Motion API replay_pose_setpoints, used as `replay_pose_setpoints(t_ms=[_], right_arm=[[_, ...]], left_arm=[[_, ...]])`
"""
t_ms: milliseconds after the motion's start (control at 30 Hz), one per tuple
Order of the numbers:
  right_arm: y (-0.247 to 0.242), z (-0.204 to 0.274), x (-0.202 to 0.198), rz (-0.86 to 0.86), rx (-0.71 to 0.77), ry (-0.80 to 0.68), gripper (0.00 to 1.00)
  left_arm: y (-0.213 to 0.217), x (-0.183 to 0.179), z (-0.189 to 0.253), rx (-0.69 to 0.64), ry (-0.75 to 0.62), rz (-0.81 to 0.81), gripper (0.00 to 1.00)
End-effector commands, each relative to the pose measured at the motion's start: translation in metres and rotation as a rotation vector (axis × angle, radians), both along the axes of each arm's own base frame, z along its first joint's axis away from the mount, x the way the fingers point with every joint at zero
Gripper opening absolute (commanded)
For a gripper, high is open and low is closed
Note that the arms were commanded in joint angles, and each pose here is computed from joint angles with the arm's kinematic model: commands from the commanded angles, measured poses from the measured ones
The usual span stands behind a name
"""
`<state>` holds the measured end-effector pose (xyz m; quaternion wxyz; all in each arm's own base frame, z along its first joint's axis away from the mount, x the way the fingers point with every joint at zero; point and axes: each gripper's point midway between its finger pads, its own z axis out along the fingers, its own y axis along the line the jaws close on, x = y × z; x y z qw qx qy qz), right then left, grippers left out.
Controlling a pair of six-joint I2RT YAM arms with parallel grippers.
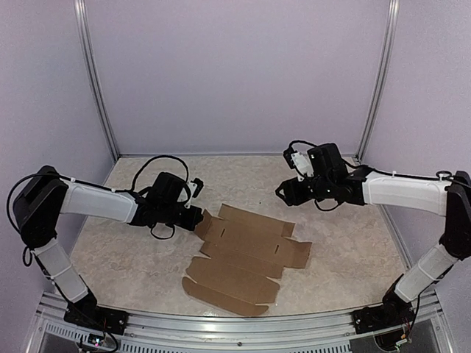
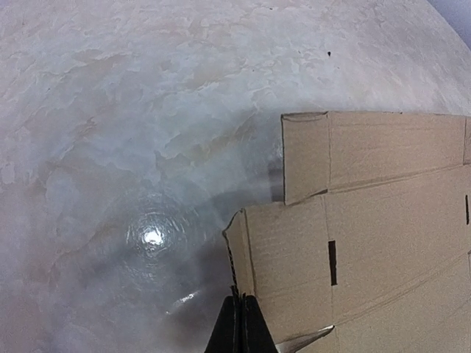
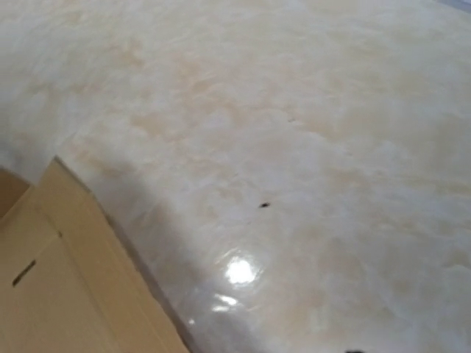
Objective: Fold the paper box
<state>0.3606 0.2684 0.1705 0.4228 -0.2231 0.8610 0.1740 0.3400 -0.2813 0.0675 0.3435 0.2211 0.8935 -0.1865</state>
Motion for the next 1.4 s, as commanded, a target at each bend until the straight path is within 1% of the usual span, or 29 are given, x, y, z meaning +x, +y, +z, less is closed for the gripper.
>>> replay_pose_setpoints(t_ms=[0,167,400,733,1133,1367], right_arm=[[0.003,-0.039,-0.016,0.126,-0.097,0.182,0.61],[0.009,-0.058,-0.021,0.207,-0.045,0.335,0.60],[0.019,-0.071,-0.027,0.277,0.013,0.451,0.57],[0.024,-0.088,-0.023,0.308,0.006,0.523,0.53],[0.029,-0.105,-0.028,0.357,-0.003,0.584,0.43],[0.031,-0.106,-0.031,0.378,0.004,0.600,0.37]], left_arm=[[0.004,-0.006,0.006,0.027,-0.048,-0.015,0.00],[0.007,-0.009,0.006,0.023,-0.047,-0.011,0.00],[0.007,-0.012,0.004,0.008,-0.044,-0.010,0.00],[0.005,-0.013,0.001,0.002,-0.042,-0.019,0.00],[0.007,-0.016,-0.002,0.009,-0.041,-0.017,0.00],[0.007,-0.016,-0.003,0.004,-0.038,-0.016,0.00]])
